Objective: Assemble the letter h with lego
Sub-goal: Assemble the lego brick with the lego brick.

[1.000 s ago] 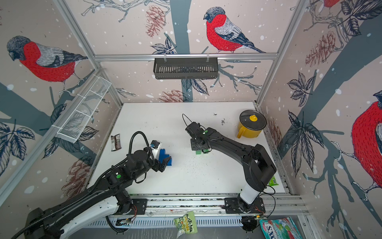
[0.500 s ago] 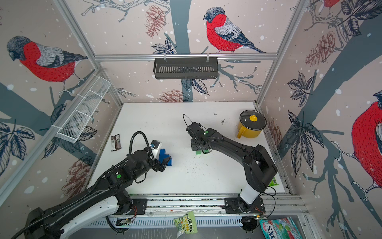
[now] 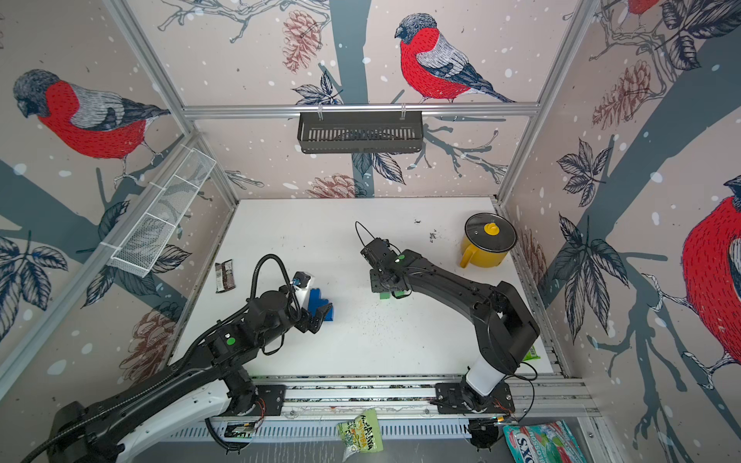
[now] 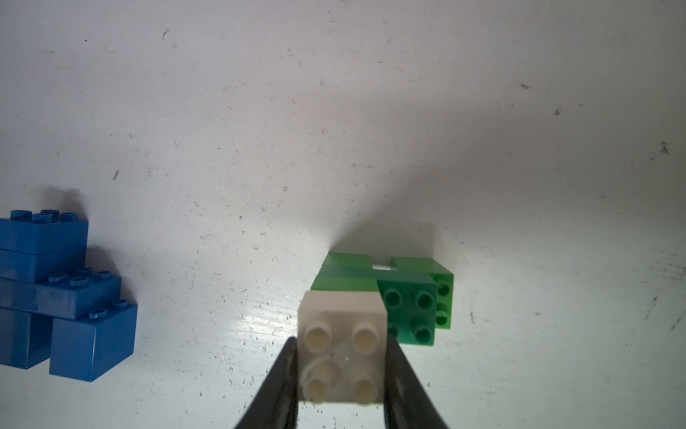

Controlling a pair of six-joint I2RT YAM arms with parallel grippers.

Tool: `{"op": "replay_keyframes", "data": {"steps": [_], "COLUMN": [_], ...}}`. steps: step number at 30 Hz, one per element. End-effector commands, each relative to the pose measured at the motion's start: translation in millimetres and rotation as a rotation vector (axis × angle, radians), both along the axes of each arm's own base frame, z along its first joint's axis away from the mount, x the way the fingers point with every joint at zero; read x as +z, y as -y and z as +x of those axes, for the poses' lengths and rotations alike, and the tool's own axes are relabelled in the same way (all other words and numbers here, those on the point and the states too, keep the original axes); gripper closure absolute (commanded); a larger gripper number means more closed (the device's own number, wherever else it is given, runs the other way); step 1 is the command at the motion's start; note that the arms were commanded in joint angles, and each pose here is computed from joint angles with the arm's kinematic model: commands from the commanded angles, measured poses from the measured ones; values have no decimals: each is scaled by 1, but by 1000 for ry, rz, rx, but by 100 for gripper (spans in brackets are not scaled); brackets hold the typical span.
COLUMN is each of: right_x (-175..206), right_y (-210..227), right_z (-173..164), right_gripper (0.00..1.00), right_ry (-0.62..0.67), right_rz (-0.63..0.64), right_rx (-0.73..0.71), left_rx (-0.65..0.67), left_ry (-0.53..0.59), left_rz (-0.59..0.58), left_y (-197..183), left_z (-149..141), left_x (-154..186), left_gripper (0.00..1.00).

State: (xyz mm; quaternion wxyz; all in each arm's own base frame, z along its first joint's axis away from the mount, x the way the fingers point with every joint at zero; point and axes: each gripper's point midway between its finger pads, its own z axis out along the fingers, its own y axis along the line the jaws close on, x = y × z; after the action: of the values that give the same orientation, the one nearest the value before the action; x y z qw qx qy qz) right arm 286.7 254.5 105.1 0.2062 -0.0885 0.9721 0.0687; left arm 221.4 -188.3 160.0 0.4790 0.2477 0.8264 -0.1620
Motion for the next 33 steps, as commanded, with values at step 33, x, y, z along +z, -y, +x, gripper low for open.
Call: {"op": "replay_keyframes", "data": {"steps": [33], "right_x": [-1], "right_y": [4], "right_z": [-7], "right_gripper": [100], "right_ry": [-34], "right_rz": [-26], "right_rx": [48], "left_rx": [-16], "left_ry": [5], "left_rz": [-14], "left_y": [4], "left_z": [0], "left_x": [4], "left_gripper": [2]}}
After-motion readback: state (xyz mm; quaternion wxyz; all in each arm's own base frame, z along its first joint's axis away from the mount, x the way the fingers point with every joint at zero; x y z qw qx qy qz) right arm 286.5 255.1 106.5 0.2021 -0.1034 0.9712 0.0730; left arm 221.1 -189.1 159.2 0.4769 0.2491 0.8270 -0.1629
